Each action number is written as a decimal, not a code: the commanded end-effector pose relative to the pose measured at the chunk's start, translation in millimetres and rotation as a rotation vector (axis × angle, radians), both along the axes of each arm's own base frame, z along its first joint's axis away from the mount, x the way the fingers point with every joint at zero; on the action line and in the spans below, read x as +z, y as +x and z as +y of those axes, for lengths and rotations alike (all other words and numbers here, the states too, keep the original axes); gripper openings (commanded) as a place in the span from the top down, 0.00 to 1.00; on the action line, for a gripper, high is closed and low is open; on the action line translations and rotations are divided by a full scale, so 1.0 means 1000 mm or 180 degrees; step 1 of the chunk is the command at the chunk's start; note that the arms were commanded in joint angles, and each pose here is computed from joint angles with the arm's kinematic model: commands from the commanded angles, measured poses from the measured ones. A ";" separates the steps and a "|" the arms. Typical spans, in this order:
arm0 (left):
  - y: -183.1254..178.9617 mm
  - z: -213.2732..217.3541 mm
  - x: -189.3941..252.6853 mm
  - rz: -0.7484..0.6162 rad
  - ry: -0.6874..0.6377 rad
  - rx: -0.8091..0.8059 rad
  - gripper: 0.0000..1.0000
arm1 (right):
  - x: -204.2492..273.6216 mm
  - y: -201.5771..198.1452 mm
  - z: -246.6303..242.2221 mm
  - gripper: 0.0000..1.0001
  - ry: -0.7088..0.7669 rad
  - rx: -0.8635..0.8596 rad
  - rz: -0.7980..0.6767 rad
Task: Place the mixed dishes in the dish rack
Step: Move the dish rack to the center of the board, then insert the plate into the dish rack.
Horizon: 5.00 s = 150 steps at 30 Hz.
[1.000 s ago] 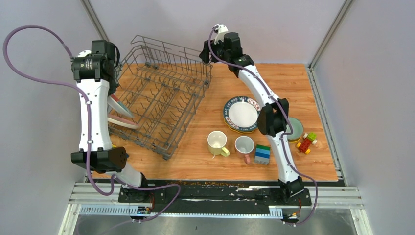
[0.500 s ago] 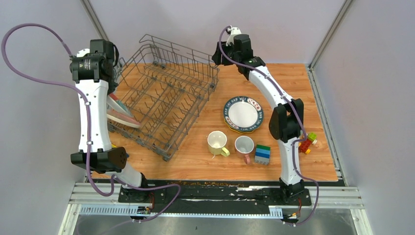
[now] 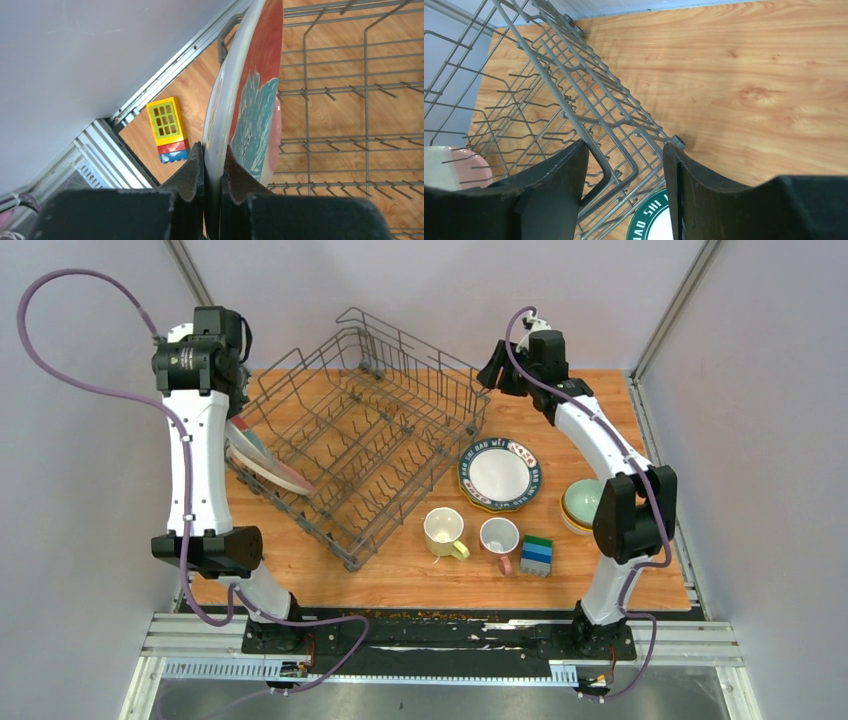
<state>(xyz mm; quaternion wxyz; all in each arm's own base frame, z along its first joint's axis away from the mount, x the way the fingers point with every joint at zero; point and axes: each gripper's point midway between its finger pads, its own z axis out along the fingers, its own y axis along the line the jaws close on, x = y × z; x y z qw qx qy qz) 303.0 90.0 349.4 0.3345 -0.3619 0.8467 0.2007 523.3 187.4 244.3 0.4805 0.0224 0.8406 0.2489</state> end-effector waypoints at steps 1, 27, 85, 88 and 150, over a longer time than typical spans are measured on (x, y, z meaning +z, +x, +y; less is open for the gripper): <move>0.016 -0.017 0.023 -0.0266 0.0184 -0.0063 1.00 | -0.015 -0.022 -0.017 0.43 -0.0164 -0.0219 0.0166; 0.034 -0.051 -0.037 0.0111 0.0090 0.0146 1.00 | 0.059 -0.065 0.009 0.22 0.0020 0.0447 -0.0398; 0.030 -0.041 -0.102 0.0511 0.0109 0.0023 0.53 | 0.111 -0.116 0.018 0.19 0.0321 0.0800 -0.0549; 0.030 -0.041 -0.101 0.0522 0.0117 -0.0029 0.51 | 0.113 -0.120 0.016 0.19 0.0346 0.0772 -0.0547; -0.032 -0.369 -0.052 -0.0975 -0.0430 -0.4212 0.00 | -0.151 -0.183 -0.108 0.40 0.0108 -0.1219 0.1276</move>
